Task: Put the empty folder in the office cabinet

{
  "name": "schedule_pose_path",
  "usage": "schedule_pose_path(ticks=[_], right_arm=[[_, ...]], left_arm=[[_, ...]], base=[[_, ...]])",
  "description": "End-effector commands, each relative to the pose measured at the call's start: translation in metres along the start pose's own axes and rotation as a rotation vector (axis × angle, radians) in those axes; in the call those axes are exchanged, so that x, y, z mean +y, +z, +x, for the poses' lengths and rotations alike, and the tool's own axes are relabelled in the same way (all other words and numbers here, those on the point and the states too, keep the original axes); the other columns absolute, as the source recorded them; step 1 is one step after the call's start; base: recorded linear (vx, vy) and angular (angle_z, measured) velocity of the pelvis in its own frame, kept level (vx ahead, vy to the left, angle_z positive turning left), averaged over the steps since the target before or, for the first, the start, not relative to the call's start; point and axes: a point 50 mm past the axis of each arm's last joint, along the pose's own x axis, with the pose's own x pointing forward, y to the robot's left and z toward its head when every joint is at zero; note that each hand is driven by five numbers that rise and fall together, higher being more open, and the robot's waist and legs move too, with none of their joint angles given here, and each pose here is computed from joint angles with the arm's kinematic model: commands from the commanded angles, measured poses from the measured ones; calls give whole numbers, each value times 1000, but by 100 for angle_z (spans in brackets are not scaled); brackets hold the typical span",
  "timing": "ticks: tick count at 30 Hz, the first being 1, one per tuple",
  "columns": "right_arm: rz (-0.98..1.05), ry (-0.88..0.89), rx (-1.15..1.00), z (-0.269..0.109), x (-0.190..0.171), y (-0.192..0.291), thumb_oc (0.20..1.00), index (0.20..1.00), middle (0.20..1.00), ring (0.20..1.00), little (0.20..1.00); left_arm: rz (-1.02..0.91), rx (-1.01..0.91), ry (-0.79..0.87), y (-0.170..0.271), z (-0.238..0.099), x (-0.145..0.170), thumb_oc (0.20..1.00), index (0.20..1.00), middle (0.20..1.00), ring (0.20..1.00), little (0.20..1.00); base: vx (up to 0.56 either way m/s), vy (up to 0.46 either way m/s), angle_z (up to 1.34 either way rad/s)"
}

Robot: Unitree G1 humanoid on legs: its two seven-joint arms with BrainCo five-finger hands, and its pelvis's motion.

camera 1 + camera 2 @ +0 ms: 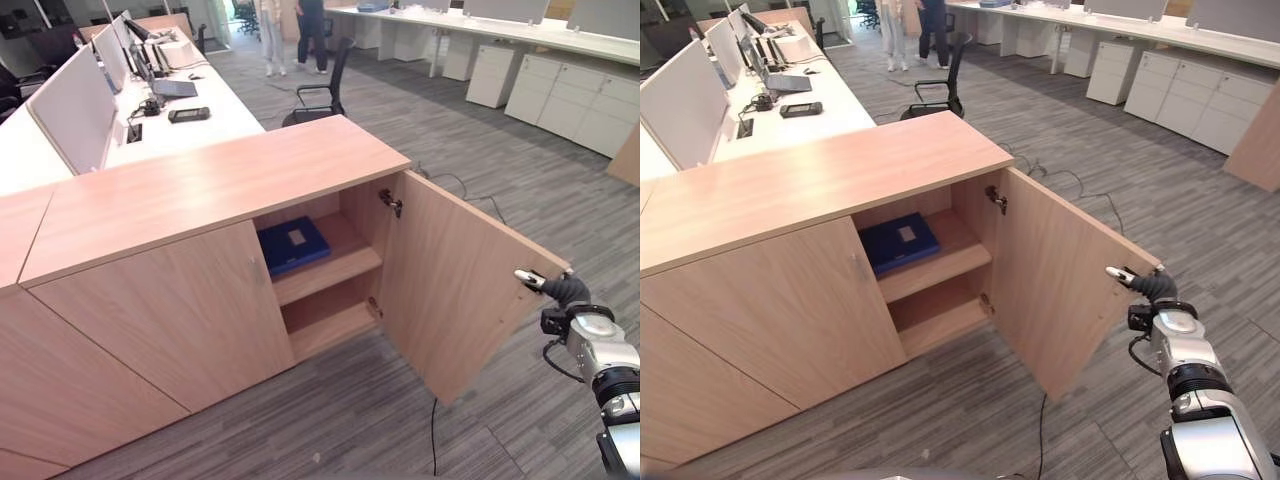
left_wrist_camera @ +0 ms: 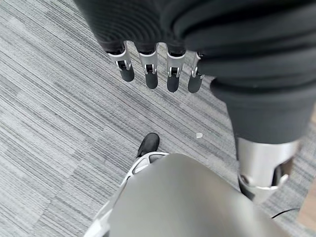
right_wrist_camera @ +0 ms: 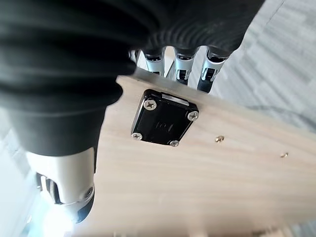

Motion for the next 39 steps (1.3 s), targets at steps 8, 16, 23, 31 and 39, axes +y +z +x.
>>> schedule_pose_path(ticks=[8,16,23,31,39], right_arm=[[388,1187,-154,-100,254,30,1000,1000,1000,1000,1000],[481,1474,-23,-154,289,13,1000,1000,1000,1000,1000],[440,1211,110,-126,256,-40,1000,1000,1000,1000,1000],[137,719,571,-118,196,-171,1000,1000,1000,1000,1000],[-127,484,950,-159,149,-239,1000,1000,1000,1000,1000]], left_arm=[[44,-42,4,16,0,3,1000,1000,1000,1000,1000],[36,-85,62,27,0,10,1000,1000,1000,1000,1000],[-118,-18,-60,-2,1,-20,1000,1000,1000,1000,1000],[-155,124,-130,-44,-3,-40,1000,1000,1000,1000,1000],[-336,-3,-54,-6,1,-17,1000,1000,1000,1000,1000]], base=[[-4,10,-13],[-6,6,33],[-2,4,8],[-4,-7,8],[24,0,10]])
